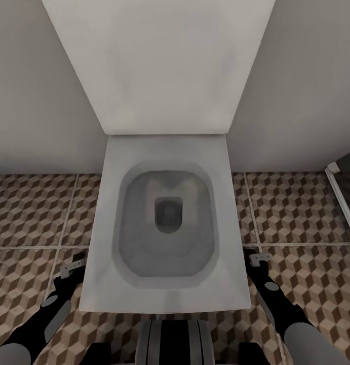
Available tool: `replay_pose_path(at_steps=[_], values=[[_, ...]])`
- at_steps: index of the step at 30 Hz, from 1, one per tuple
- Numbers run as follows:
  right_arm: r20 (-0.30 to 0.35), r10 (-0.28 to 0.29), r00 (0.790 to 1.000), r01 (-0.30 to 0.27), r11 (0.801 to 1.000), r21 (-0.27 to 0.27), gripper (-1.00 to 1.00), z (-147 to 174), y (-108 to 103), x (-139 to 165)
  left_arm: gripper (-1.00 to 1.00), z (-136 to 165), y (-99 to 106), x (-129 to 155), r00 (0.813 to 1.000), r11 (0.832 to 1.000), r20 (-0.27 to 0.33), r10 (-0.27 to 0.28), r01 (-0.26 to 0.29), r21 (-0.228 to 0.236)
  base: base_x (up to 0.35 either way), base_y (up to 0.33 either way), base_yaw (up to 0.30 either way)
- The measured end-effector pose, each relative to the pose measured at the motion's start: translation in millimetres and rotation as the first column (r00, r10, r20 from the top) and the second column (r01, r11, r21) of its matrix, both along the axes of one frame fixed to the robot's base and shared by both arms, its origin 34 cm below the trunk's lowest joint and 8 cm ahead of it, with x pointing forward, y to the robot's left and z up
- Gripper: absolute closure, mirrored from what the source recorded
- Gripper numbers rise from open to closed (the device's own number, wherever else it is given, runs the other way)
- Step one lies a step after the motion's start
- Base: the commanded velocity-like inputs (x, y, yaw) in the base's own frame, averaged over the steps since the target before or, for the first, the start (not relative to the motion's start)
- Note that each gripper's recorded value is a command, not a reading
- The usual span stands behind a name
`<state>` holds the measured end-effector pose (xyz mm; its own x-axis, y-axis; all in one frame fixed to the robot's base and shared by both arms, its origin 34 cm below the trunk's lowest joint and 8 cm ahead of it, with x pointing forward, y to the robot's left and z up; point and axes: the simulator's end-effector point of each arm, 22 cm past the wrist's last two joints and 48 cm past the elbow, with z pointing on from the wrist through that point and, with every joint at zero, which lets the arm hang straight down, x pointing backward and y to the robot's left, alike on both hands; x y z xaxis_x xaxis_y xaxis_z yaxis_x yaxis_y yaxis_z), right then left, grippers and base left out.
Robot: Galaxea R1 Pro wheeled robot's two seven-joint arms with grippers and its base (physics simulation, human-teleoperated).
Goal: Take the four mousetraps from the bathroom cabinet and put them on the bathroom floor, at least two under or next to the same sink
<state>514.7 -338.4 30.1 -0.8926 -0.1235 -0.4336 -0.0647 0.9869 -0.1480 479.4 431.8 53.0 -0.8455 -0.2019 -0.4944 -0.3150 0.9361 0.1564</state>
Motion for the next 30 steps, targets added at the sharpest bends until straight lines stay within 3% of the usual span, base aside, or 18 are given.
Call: replay_pose_path(at_steps=[8, 30], values=[[0.01, -0.028, 1.0, 0.028, 0.998, -0.049, 1.0, 2.4, -12.6, 0.9, 1.0, 0.0, 0.1, -0.1, 1.0, 1.0, 0.0, 0.001, -0.001, 0.0, 0.0, 0.0, 0.0], [0.01, -0.027, 1.0, 0.027, 0.998, -0.053, 1.0, 2.3, -12.9, 0.6, 1.0, 0.1, 0.6, 0.0, 1.0, 1.0, 0.0, 0.0, 0.0, 0.001, 0.0, 0.0, 0.0]])
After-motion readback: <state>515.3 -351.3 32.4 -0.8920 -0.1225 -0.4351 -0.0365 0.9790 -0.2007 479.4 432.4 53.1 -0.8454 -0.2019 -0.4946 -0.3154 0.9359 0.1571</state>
